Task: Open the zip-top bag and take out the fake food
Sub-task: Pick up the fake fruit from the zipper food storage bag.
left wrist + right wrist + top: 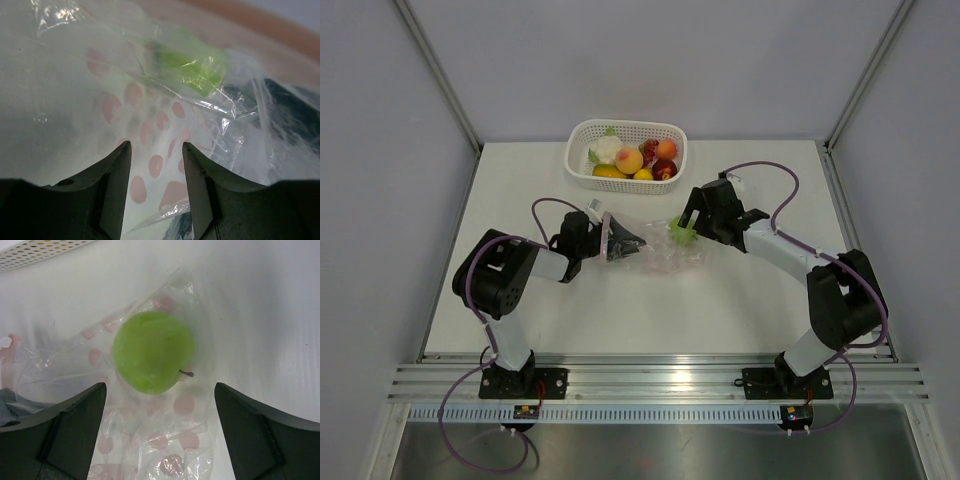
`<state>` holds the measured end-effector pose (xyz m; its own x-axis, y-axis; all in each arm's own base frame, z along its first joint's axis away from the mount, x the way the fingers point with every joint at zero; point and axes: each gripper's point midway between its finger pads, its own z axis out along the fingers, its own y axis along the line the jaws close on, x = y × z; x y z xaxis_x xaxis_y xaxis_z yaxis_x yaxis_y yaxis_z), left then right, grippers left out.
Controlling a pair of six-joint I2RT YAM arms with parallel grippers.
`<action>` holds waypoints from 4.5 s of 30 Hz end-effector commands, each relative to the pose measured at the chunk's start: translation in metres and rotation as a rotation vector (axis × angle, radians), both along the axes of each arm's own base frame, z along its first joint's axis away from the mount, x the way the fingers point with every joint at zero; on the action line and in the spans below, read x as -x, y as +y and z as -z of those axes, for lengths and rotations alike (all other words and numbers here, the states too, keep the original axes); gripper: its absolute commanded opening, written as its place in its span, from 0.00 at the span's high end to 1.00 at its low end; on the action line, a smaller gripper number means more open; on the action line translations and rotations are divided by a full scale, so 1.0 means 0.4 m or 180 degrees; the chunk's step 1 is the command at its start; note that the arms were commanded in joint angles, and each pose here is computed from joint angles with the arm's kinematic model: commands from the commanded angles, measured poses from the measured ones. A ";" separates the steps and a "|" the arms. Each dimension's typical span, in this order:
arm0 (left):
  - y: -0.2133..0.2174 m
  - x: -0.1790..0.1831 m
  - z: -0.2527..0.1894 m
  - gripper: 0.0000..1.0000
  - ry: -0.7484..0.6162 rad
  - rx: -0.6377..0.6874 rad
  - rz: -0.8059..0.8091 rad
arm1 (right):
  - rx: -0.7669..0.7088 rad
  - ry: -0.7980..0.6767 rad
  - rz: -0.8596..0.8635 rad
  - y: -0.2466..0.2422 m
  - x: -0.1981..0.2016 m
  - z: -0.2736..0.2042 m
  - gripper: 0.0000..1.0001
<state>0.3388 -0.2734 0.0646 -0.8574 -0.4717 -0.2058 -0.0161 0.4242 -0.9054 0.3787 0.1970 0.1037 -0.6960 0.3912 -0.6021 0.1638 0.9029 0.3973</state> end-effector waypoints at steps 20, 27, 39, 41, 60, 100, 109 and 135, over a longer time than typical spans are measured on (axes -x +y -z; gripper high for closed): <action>-0.021 -0.019 -0.049 0.52 -0.0267 0.0112 0.0097 | 0.0140 -0.0352 0.0506 -0.073 -0.060 -0.029 0.72; -0.022 -0.022 -0.044 0.48 -0.0255 0.0108 0.0086 | -0.0029 -0.0437 0.0309 -0.039 -0.052 -0.057 1.00; -0.036 -0.025 -0.047 0.40 -0.0307 0.0286 0.0106 | -0.0003 -0.1251 -0.0335 0.032 0.030 -0.265 1.00; -0.036 -0.023 -0.050 0.39 -0.0320 0.0305 0.0117 | 0.0105 -0.1285 -0.0347 0.041 0.039 -0.274 1.00; 0.003 -0.018 -0.130 0.31 -0.0684 0.0792 -0.0120 | 0.0382 -0.1686 -0.0332 0.073 0.138 -0.331 1.00; 0.020 -0.016 -0.044 0.01 -0.0394 -0.0012 -0.0052 | 0.0588 -0.1107 -0.0230 0.090 0.087 -0.207 1.00; -0.010 -0.022 0.013 0.04 -0.0174 -0.0273 0.0110 | 0.0547 -0.1087 -0.0254 0.095 0.087 -0.202 1.00; 0.013 -0.028 -0.038 0.20 -0.0332 -0.0410 0.0065 | 0.0228 -0.0566 0.0314 -0.057 0.025 -0.095 1.00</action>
